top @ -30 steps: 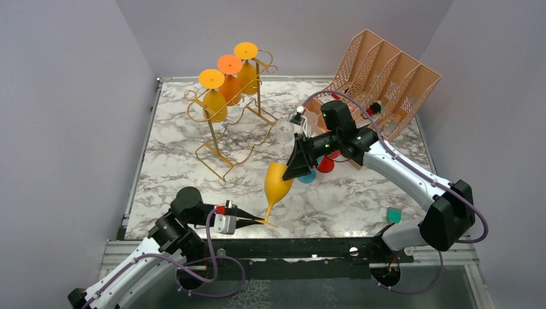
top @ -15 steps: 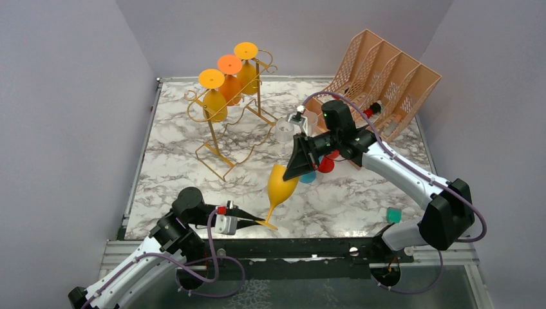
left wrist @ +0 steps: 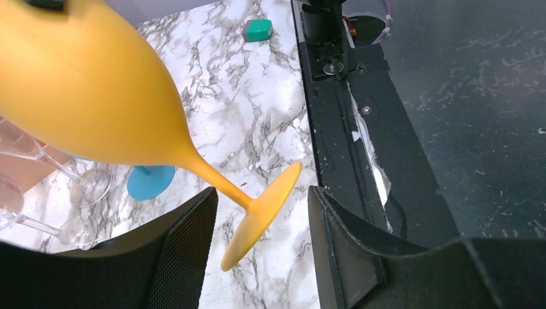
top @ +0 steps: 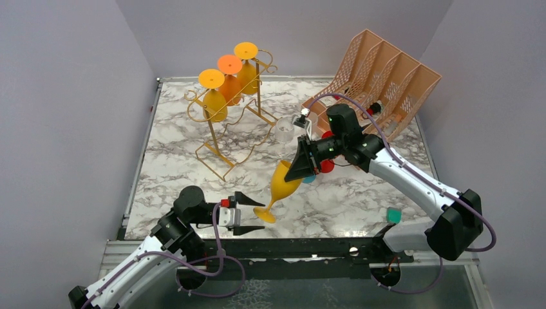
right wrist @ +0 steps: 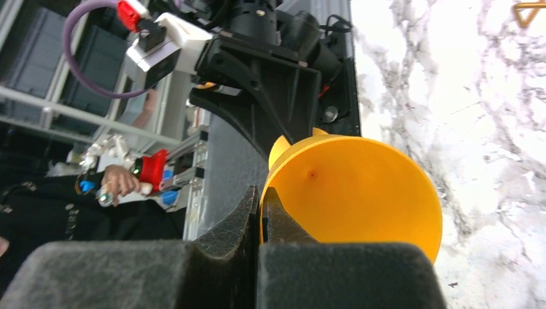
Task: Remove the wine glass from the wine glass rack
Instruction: Place the wine glass at the center of the board.
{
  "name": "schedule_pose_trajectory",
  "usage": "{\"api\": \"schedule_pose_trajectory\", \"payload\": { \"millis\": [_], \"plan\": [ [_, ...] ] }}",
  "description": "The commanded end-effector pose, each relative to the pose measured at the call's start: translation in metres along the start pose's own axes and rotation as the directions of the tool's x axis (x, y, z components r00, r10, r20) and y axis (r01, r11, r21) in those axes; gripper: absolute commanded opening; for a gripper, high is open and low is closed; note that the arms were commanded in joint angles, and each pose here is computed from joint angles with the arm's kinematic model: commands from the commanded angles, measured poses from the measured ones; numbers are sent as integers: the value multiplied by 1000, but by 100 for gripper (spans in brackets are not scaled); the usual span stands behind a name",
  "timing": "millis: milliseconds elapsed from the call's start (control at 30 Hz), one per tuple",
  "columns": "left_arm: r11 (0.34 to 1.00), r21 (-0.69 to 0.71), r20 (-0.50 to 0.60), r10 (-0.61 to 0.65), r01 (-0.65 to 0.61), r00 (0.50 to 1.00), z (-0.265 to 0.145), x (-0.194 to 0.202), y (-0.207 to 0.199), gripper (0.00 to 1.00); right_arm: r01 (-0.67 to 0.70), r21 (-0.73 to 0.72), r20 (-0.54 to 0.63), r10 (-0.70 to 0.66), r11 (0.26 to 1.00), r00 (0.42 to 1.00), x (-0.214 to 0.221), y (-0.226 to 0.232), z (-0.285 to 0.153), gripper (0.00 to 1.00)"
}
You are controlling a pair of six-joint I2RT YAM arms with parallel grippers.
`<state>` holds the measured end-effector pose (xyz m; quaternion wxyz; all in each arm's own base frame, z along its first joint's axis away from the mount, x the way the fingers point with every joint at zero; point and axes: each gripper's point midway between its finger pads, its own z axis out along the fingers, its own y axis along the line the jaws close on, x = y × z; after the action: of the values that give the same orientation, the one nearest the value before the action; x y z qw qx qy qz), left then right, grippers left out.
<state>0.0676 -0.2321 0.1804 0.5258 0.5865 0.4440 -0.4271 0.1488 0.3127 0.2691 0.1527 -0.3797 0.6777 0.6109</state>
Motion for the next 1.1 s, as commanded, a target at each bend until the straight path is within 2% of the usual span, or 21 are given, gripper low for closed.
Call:
{"api": "schedule_pose_trajectory", "payload": {
  "millis": [0, 33, 67, 100, 200, 300, 467, 533, 567, 600, 633, 833, 900, 967, 1067],
  "plan": [
    [999, -45, 24, 4, -3, 1000, -1, -12, 9, 69, -6, 154, 21, 3, 988, 1000, 7, -18, -5, 1],
    [998, -56, 26, 4, -2, 1000, -2, -14, 11, 73, -12, 174, 26, 7, 985, 1000, 9, -20, -6, 1],
    [997, -75, 25, 0, 1, 1000, -2, -14, 14, 91, -17, 195, 32, 11, 981, 999, 11, -22, -7, 1],
    [995, -99, 22, -3, 5, 1000, -3, -15, 17, 98, -23, 218, 38, 15, 976, 999, 13, -25, -8, 1],
    [972, -234, -9, -31, 28, 999, -10, -9, 39, 99, -46, 303, 45, 34, 952, 998, 24, -35, -11, 1],
    [912, -404, -30, -83, 64, 996, -22, -3, 65, 99, -58, 425, 35, 47, 903, 998, 39, -44, -11, 1],
    [832, -535, 9, -168, 146, 986, -32, -4, 87, 99, -64, 599, 49, 44, 798, 998, 57, -55, -27, 1],
    [768, -598, 63, -241, 230, 968, -37, -6, 98, 99, -83, 648, 65, 54, 757, 996, 65, -57, -36, 1],
    [689, -665, 103, -296, 287, 950, -45, -3, 109, 99, -91, 667, 72, 57, 740, 996, 69, -58, -41, 1],
    [637, -697, 134, -334, 328, 933, -49, -1, 115, 99, -99, 686, 81, 59, 721, 995, 72, -59, -46, 1],
    [612, -713, 141, -352, 341, 926, -51, 1, 118, 99, -104, 703, 88, 59, 703, 994, 74, -60, -51, 1],
    [581, -723, 128, -419, 374, 899, -50, 5, 118, 99, -139, 782, 124, 67, 608, 990, 82, -61, -76, 1],
    [530, -748, 156, -444, 399, 882, -56, 3, 122, 99, -153, 811, 145, 58, 565, 988, 83, -64, -86, 1],
    [445, -774, 209, -492, 451, 845, -64, 8, 122, 99, -164, 836, 165, 44, 524, 985, 82, -67, -95, 1],
    [411, -791, 211, -513, 454, 832, -71, 13, 119, 99, -203, 871, 212, 29, 448, 977, 81, -72, -109, 1]
  ]
}}
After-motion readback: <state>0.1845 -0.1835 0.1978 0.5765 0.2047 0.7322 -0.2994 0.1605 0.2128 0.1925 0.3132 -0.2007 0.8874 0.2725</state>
